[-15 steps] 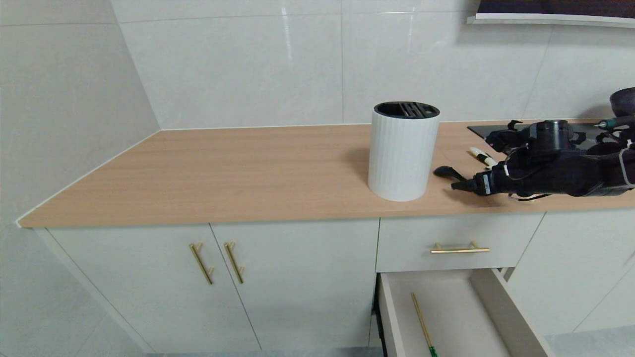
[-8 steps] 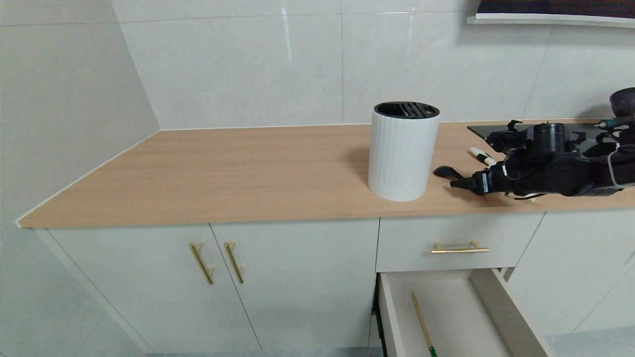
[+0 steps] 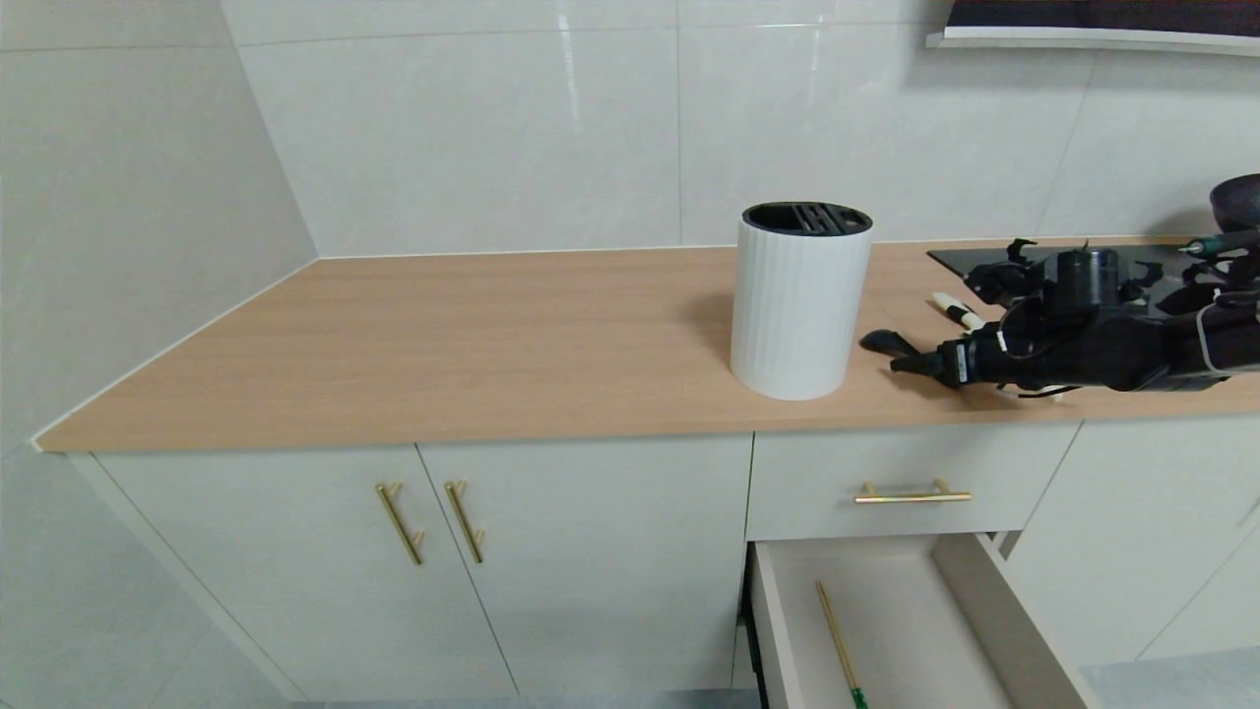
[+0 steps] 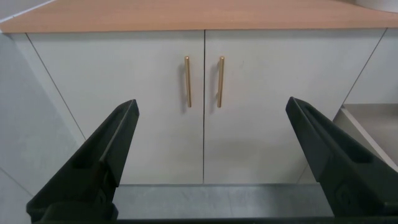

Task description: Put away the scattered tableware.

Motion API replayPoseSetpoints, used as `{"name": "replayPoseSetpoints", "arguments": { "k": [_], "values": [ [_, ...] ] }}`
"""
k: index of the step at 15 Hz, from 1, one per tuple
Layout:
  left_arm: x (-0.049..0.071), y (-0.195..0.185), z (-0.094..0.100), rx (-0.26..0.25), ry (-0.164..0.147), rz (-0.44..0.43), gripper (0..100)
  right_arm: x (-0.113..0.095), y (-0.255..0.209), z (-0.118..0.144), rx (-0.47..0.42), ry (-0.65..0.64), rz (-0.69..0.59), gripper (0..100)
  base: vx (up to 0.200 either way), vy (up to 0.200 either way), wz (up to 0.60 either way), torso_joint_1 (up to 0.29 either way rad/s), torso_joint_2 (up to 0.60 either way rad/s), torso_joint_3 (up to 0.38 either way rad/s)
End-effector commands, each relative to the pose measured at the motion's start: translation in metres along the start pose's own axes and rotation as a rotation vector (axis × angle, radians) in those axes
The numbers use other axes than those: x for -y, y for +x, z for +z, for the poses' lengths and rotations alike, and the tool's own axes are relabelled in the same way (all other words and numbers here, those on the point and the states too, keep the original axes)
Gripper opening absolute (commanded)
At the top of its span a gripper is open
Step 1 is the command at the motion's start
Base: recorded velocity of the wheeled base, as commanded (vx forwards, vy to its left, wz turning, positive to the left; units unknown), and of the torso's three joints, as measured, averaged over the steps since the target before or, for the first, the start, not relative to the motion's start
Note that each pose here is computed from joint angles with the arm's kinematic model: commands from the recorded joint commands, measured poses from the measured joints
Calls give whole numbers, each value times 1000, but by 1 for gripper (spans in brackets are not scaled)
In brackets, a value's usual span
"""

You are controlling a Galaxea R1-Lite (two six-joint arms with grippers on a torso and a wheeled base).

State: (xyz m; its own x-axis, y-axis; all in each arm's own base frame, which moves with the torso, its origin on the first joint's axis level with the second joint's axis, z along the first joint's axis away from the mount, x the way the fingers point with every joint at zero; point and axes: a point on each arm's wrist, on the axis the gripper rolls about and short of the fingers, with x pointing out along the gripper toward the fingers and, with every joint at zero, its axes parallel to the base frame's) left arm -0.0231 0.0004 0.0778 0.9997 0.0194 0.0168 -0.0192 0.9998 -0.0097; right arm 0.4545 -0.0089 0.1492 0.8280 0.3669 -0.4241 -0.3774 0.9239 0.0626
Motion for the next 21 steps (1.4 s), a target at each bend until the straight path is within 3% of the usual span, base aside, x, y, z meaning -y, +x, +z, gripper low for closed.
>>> {"name": "replayPoseSetpoints", "arguments": {
  "k": [1,2,10,14,16,17,19,21],
  "values": [
    [0,0,0,0,0,1,100,1,3,-3,-8,1,2,100,0,0,0,0,0,0],
    [0,0,0,0,0,1,100,1,4,-4,-10,2,3,0,0,0,0,0,0,0],
    [0,0,0,0,0,1,100,-1,5,-4,-11,0,7,0,0,0,0,0,0,0],
    [0,0,0,0,0,1,100,-14,-34,29,43,44,-30,0,0,0,0,0,0,0],
    [0,0,0,0,0,1,100,-47,-95,65,57,140,-89,0,0,0,0,0,0,0],
    [0,0,0,0,0,1,100,-56,-112,70,50,165,-97,0,0,0,0,0,0,0],
    [0,0,0,-1,0,1,100,-79,-139,63,-29,246,-74,0,0,0,0,0,0,0],
    [0,0,0,0,0,1,100,-88,-157,46,-91,266,-89,0,0,0,0,0,0,0]
  ]
}}
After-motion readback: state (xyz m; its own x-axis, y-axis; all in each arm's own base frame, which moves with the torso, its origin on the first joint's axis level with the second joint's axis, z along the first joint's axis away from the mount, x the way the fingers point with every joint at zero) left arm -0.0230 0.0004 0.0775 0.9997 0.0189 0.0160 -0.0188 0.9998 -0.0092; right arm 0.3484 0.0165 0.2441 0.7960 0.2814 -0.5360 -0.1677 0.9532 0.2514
